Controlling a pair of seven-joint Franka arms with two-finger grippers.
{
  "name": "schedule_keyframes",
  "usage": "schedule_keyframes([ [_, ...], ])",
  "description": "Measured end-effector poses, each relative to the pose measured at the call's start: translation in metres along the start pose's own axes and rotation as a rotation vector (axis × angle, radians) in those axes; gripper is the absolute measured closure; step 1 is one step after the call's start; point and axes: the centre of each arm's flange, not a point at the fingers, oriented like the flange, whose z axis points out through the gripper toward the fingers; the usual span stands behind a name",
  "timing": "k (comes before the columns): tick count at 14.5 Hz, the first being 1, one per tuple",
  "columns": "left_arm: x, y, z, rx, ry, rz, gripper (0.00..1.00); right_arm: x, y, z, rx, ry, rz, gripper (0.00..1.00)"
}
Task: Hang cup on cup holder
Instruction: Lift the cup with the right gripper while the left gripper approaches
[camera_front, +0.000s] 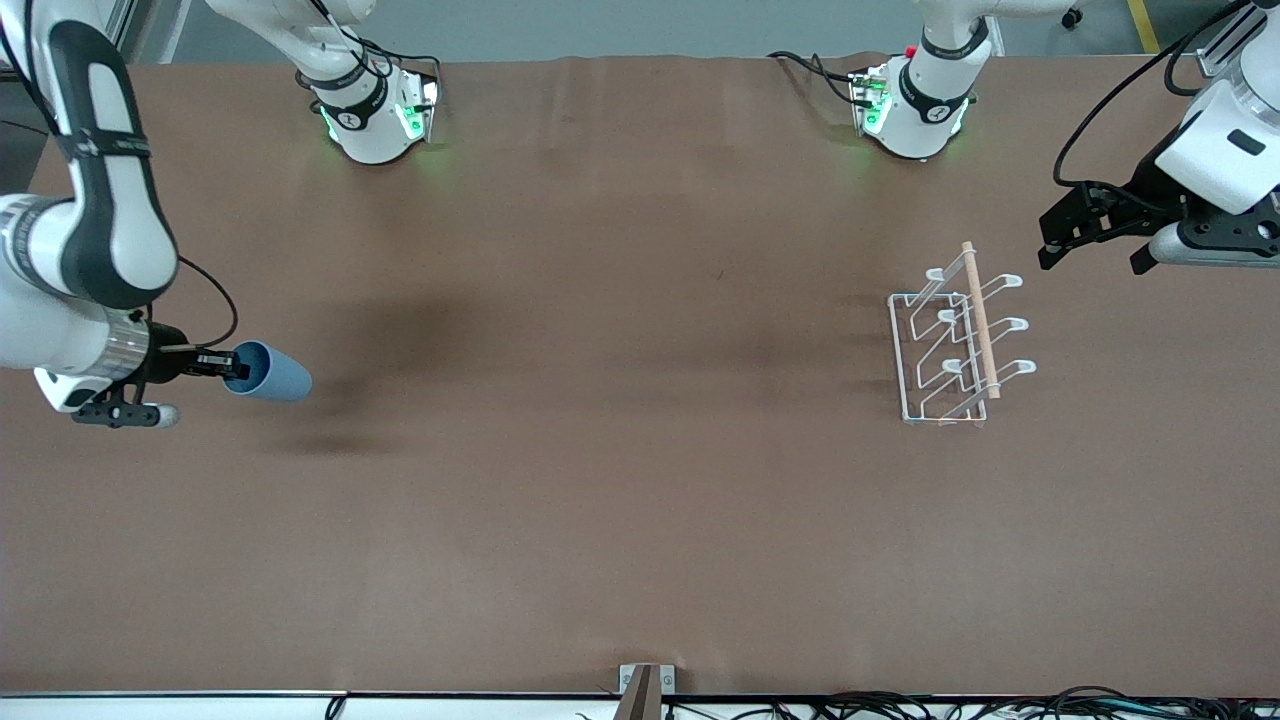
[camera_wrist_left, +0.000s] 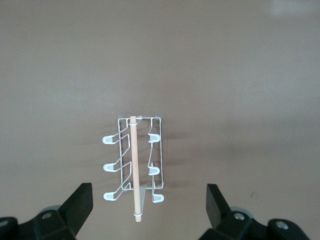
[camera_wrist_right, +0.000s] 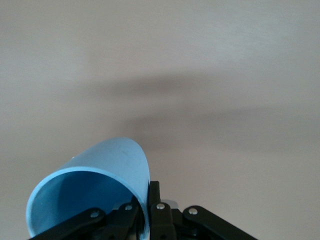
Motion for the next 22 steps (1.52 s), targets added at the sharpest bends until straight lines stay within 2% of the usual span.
schedule_keyframes([
  [2,0.000,0.001,0.000,0.000,0.000,0.002,0.00,-0.003,-0.032,-0.008,0.174,0.009,0.030,0.95],
  [4,0.000,0.004,0.000,0.000,0.000,0.007,0.00,-0.008,-0.064,-0.003,0.275,-0.007,0.029,0.95],
  [5,-0.001,0.006,0.000,0.000,-0.001,0.010,0.00,-0.012,-0.081,0.003,0.316,-0.026,0.024,0.95],
  [9,-0.001,0.007,0.000,0.000,-0.001,0.014,0.00,-0.032,-0.160,0.033,0.579,-0.129,0.031,0.95],
  [11,-0.001,0.008,0.000,-0.001,-0.001,0.019,0.00,-0.044,-0.201,0.045,0.681,-0.175,0.026,0.95],
  [18,-0.004,0.036,-0.002,-0.008,-0.016,0.140,0.00,-0.093,-0.303,0.074,0.910,-0.306,0.035,0.95],
  [22,-0.004,0.071,0.009,-0.021,-0.032,0.447,0.04,-0.108,-0.335,0.087,0.986,-0.300,0.098,0.95],
])
